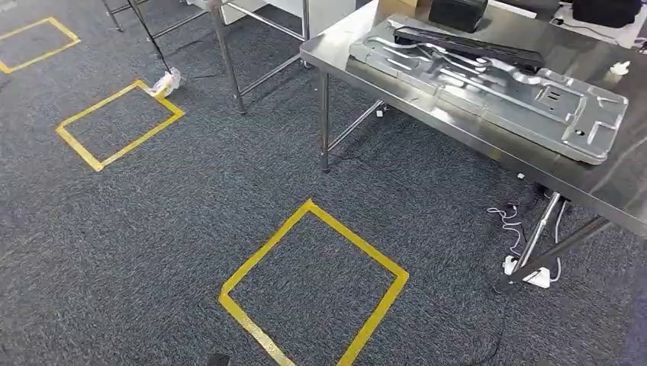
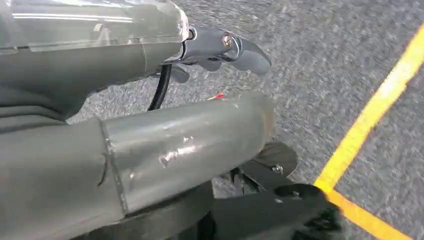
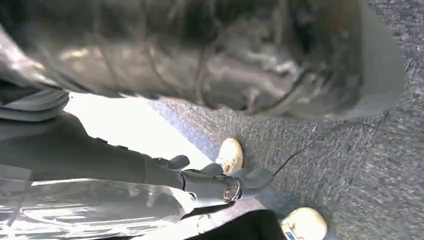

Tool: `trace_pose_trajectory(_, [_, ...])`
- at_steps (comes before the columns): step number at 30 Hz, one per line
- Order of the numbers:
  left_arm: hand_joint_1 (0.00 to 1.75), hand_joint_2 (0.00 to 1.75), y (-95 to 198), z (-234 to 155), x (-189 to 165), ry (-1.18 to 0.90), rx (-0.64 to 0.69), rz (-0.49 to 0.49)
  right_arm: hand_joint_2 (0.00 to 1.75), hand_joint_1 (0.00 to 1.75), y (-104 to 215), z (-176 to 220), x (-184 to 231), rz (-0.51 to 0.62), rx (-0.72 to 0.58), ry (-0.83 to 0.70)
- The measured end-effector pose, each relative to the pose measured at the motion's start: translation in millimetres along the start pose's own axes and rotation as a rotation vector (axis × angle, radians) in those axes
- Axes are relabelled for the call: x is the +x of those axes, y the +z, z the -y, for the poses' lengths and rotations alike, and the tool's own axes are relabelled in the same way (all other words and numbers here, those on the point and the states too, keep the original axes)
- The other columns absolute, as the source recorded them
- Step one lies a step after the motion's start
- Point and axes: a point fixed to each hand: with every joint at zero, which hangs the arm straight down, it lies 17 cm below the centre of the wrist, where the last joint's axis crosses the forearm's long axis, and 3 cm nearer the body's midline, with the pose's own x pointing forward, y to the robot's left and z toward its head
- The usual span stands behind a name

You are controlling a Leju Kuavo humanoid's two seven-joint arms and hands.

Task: Take the parts from the cabinet and place them on the table.

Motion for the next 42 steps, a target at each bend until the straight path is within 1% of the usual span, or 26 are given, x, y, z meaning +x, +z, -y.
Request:
trace_pose_trajectory(3, [0.00, 0.00, -0.7, -0.9, 3.1, -0.003, 0.005, 0.003, 0.00, 0.00, -0.1, 0.4, -2.1, -0.004, -0.003, 0.012])
trace_pose_trajectory(7, [0.00, 0.00, 0.1, -1.1, -4.2, -0.010, 0.004, -0.016, 0.00, 0.00, 0.8, -1.0, -0.4, -0.011, -0.001, 0.023])
trace_pose_trajectory(12, [0.00, 0.00, 0.0, -1.3, -6.1, -0.009, 0.004, -0.029, 0.00, 0.00, 0.4, -0.8, -13.1, -0.044, -0.002, 0.046])
trace_pose_trajectory(17, [0.00, 0.00, 0.9, 1.7, -11.2, 0.007, -0.010, -0.058, 0.00, 0.00, -0.1, -0.6, -16.1, -0.044, 0.001, 0.063])
trace_pose_trajectory(19, [0.00, 0.00, -0.3, -0.9, -9.9, 0.018, 0.001, -0.071, 0.00, 0.00, -0.5, 0.0, -15.1, -0.032, 0.000, 0.081])
trace_pose_trajectory(24, [0.00, 0.00, -0.8, -10.3, -20.4, 0.061, 0.036, -0.124, 0.00, 0.00, 0.9, -4.1, -12.5, -0.023, 0.013, 0.106])
trace_pose_trajectory(31, [0.00, 0.00, -1.6, -14.1, -21.0, 0.079, 0.044, -0.126, 0.00, 0.00, 2.5, -9.9, -7.3, -0.004, 0.036, 0.121])
trace_pose_trajectory(34, [0.00, 0.00, -3.0, -17.0, -16.0, 0.083, 0.054, -0.112, 0.00, 0.00, 4.1, -13.8, -5.5, 0.003, 0.044, 0.130])
trace_pose_trajectory(37, [0.00, 0.00, -2.7, -21.0, -21.0, 0.085, 0.062, -0.114, 0.00, 0.00, 6.7, -18.4, 5.0, 0.019, 0.052, 0.135])
trace_pose_trajectory(42, [0.00, 0.00, -4.1, -26.8, -20.9, 0.085, 0.080, -0.127, 0.00, 0.00, 8.7, -24.4, -1.2, 0.007, 0.066, 0.148])
